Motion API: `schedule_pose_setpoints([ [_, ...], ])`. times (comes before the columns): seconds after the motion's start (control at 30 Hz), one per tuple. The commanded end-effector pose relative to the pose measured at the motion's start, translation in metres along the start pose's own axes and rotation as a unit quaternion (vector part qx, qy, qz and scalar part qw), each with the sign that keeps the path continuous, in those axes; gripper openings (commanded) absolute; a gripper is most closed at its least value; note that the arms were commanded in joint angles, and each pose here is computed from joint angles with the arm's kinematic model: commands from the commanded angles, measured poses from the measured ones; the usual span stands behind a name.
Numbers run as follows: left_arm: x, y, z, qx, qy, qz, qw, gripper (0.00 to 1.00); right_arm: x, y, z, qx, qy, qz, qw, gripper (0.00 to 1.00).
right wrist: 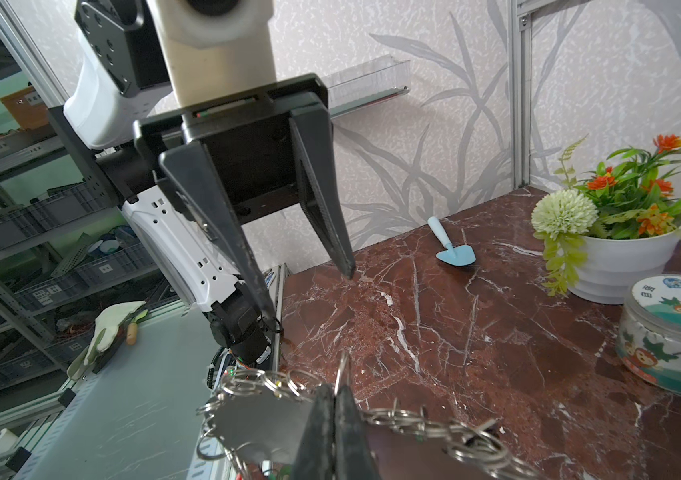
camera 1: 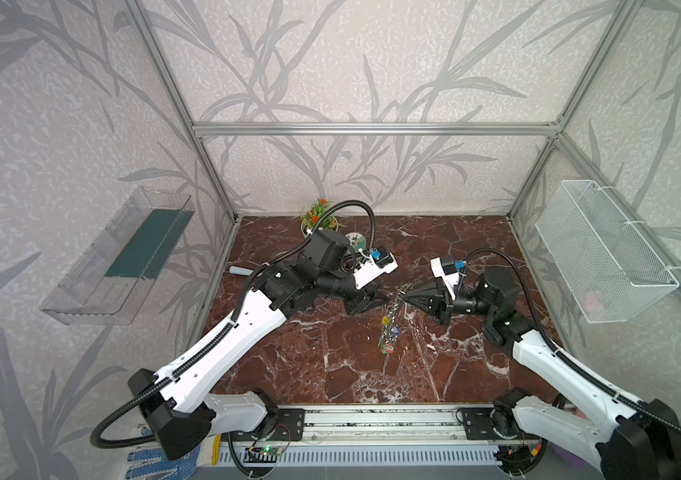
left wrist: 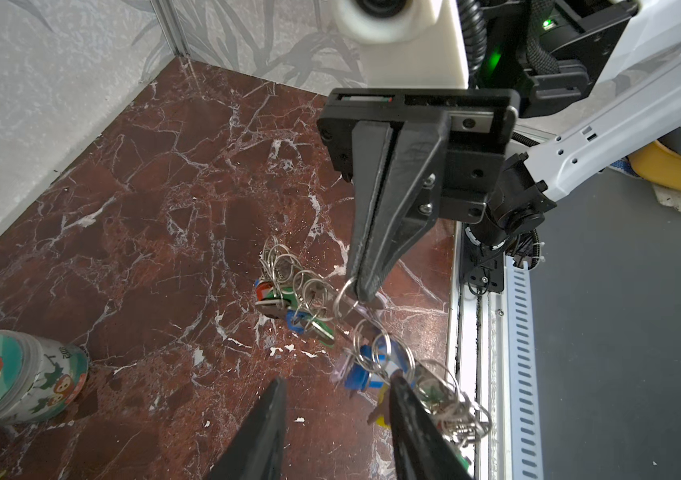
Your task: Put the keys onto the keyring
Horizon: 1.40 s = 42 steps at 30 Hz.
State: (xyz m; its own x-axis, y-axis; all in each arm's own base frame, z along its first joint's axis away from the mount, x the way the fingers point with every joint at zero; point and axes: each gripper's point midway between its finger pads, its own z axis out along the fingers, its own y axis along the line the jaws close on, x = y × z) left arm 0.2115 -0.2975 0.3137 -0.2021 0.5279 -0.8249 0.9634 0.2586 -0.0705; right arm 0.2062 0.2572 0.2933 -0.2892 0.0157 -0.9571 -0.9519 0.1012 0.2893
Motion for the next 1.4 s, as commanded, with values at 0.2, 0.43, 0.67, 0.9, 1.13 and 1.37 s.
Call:
schedule_pose_setpoints([
  [0.2, -0.008, -0.011, 0.010, 0.054, 0.013, 0.022, 0.998, 0.31, -0.014, 0.014, 0.001, -0.031, -0.020, -0.036, 0.999, 0.00],
  [0.43, -0.008, -0.016, 0.018, 0.070, 0.017, 0.026, 0.997, 0.28, -0.013, 0.016, 0.002, -0.037, -0.019, -0.032, 0.999, 0.00],
  [0.67, -0.008, -0.014, 0.023, 0.071, 0.021, 0.028, 0.997, 0.24, -0.012, 0.018, 0.003, -0.044, -0.017, -0.030, 0.998, 0.00],
  [0.9, -0.010, -0.015, 0.024, 0.075, 0.024, 0.030, 0.996, 0.18, -0.010, 0.019, 0.005, -0.049, -0.014, -0.026, 0.998, 0.00],
  [1.13, -0.007, -0.020, 0.027, 0.084, 0.035, 0.033, 0.995, 0.12, -0.010, 0.019, 0.005, -0.052, -0.013, -0.025, 0.998, 0.00],
  [1.37, -0.002, -0.023, 0.029, 0.090, 0.045, 0.034, 0.994, 0.07, -0.010, 0.020, 0.005, -0.052, -0.014, -0.025, 0.998, 0.00],
])
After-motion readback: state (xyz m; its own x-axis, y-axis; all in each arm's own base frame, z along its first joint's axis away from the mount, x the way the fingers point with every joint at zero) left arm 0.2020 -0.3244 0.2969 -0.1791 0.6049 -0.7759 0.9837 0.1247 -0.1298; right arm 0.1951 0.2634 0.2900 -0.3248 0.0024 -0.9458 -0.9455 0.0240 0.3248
